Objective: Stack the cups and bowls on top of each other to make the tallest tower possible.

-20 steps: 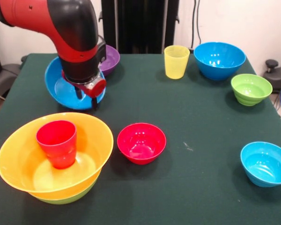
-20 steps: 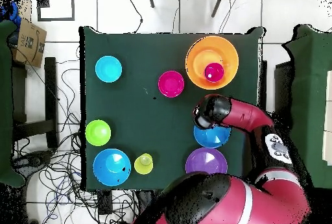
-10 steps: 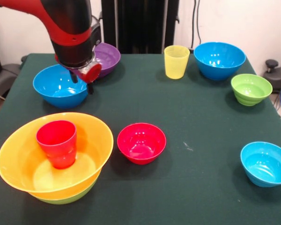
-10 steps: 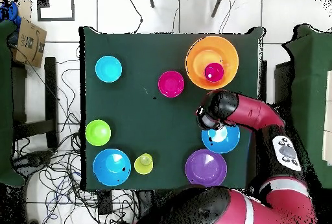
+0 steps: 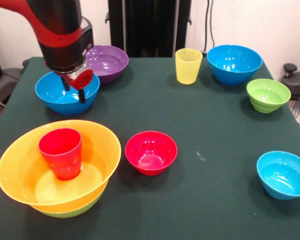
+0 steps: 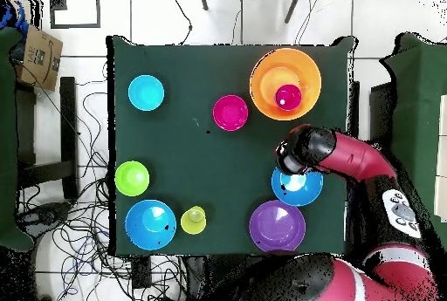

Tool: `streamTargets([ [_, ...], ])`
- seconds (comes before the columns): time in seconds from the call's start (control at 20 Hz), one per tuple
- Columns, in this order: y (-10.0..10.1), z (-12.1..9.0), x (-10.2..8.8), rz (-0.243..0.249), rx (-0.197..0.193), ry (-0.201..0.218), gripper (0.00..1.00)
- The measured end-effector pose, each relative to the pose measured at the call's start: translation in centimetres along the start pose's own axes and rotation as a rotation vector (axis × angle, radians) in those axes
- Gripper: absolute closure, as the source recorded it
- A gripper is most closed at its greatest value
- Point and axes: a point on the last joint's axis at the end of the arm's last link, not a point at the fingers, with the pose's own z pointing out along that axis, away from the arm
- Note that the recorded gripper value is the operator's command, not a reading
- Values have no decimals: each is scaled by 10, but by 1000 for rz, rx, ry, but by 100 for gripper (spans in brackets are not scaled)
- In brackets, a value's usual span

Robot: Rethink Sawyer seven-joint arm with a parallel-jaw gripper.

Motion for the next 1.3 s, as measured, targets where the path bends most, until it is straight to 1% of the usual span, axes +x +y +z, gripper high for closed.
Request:
streamTargets([
  [0.15, -7, 8, -5, 13, -11, -12, 0],
  [0.35, -9, 16, -7, 19, -19, -22, 0],
  [0.45, -9, 22, -6, 18, -20, -21, 0],
  [0.75, -8, 32, -3, 16, -18, -7, 0],
  [0.95, -8, 34, -2, 16, -18, -3, 0],
  [1.3, -8, 35, -2, 15, -17, -9, 0],
])
